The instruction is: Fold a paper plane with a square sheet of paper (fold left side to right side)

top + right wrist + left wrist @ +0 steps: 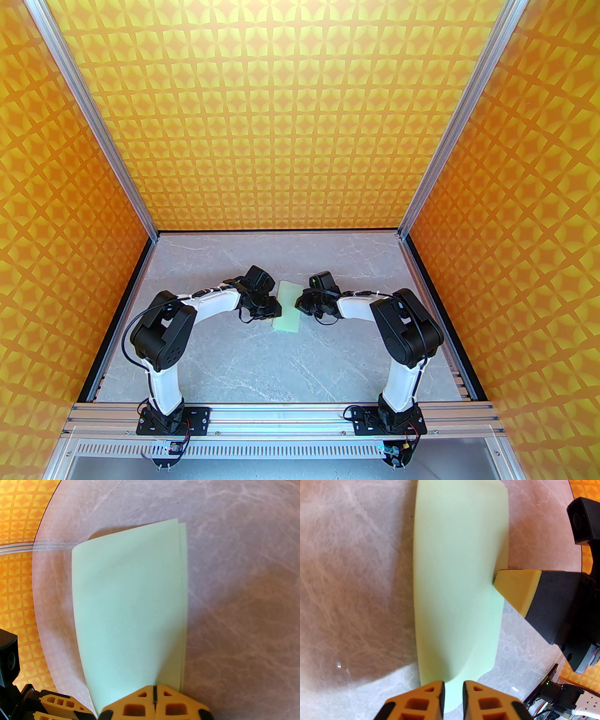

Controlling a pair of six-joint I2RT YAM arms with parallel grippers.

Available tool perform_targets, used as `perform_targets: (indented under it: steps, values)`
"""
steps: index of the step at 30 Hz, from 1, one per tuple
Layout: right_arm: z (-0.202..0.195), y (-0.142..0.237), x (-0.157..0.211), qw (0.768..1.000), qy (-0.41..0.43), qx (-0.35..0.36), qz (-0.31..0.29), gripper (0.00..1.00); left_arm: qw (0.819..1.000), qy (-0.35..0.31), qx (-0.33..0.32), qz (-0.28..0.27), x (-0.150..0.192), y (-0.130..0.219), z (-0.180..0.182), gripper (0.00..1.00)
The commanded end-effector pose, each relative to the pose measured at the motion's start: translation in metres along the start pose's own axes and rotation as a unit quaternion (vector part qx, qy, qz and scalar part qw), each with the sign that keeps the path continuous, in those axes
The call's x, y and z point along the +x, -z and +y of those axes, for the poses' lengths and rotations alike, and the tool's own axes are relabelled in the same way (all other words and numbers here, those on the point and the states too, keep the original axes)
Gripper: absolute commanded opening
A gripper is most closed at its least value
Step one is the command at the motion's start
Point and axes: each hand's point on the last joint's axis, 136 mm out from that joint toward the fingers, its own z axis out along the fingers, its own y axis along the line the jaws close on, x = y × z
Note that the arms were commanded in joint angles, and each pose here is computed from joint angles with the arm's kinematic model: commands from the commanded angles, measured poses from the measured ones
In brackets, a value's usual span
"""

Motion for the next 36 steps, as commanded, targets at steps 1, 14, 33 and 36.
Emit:
perform_targets:
  steps: [1,14,33,36]
  values:
    - [-0.051,-0.008,0.031,0.995,-0.028,0.084,0.040,0.00,0.999,-0.006,-0.029,0.015,0.006,-0.008,0.012,0.23]
    - [-0.052,-0.008,0.032,0.995,-0.028,0.084,0.040,0.00,0.994,-0.027,-0.100,0.041,0.025,-0.016,0.051,0.22]
    - [-0.032,-0.002,0.020,0.997,0.010,0.065,0.037,0.00,0.999,-0.022,-0.002,-0.040,-0.041,0.022,0.000,0.30]
    - [-0.024,0.001,0.015,0.997,0.023,0.061,0.038,0.00,1.000,-0.007,-0.006,-0.023,-0.033,0.012,0.008,0.35]
